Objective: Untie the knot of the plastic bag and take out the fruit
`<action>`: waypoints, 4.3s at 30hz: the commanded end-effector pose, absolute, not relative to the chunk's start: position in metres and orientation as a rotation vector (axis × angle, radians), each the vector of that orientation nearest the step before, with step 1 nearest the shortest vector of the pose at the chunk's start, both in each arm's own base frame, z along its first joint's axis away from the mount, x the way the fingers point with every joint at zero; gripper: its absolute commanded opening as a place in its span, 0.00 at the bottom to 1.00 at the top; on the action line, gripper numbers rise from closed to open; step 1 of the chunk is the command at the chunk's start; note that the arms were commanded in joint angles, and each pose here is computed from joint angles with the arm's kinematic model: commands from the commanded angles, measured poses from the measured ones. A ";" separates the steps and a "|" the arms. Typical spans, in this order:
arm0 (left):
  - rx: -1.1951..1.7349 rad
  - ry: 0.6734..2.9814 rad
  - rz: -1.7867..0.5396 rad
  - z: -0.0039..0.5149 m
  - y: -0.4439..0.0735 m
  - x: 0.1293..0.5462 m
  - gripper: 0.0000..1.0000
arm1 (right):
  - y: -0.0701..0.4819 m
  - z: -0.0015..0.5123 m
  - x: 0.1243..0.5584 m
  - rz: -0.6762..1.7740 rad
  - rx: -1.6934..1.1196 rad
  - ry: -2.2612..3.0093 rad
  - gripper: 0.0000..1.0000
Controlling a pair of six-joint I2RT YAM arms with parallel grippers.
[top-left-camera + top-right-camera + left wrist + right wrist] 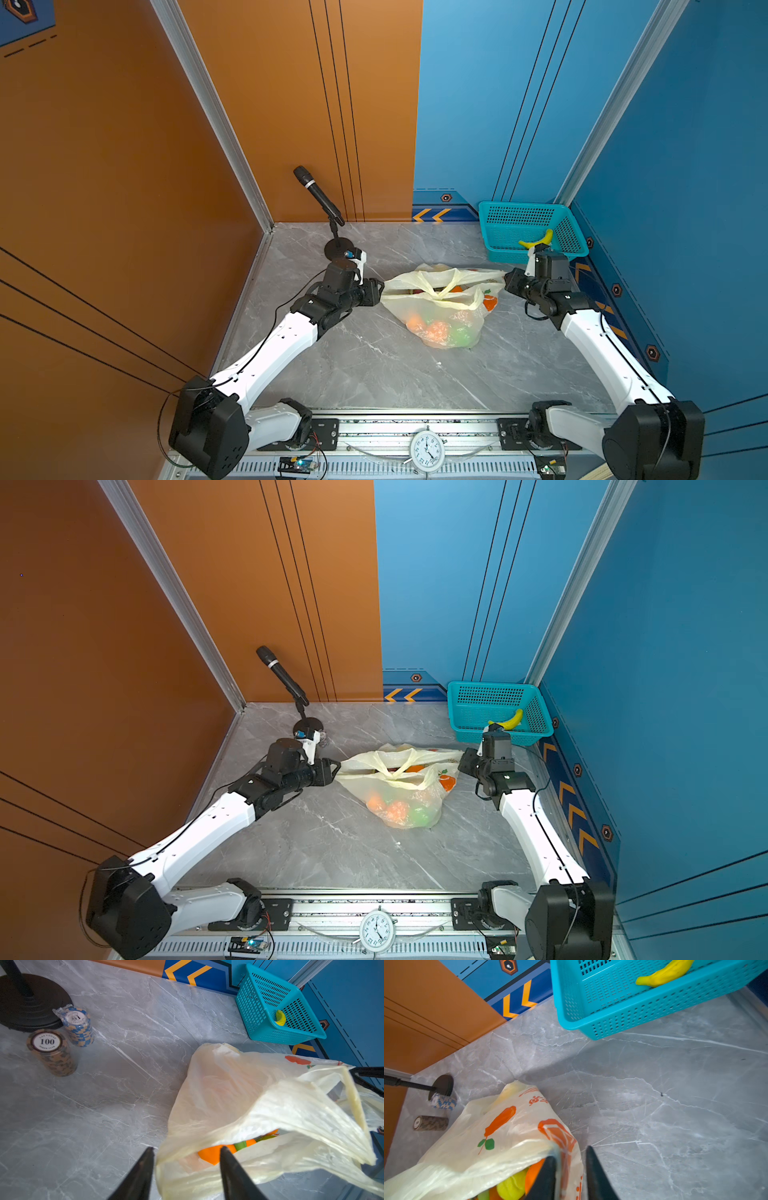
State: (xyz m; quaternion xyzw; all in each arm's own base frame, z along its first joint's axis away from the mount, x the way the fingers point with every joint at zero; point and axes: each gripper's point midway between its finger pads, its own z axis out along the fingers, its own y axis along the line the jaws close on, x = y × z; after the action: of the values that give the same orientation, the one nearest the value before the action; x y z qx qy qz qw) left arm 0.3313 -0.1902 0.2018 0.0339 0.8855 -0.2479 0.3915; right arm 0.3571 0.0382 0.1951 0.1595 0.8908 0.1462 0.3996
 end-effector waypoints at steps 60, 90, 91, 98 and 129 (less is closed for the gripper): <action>0.873 2.396 -0.838 0.215 -0.333 0.348 0.00 | 0.211 0.165 0.271 0.572 -0.493 2.432 0.94; 0.564 2.063 -0.582 0.253 -0.335 0.425 0.19 | 0.225 0.096 0.167 0.540 -0.560 2.584 0.34; 0.564 2.059 -0.574 0.255 -0.334 0.422 0.23 | 0.226 0.104 0.171 0.542 -0.547 2.562 0.40; 0.497 1.985 -0.549 0.291 -0.318 0.397 0.42 | 0.225 0.163 0.201 0.530 -0.402 2.398 0.63; 0.466 2.305 -0.246 0.153 -0.338 0.321 0.41 | 0.171 0.244 0.284 0.601 0.076 2.196 0.75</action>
State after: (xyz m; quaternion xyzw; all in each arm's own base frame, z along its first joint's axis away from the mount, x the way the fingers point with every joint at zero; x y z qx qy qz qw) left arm 0.3039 -0.3466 0.1530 0.1915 0.9003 -0.1345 0.3669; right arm 0.2824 0.1678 0.2297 0.0286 0.8850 0.2192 0.4097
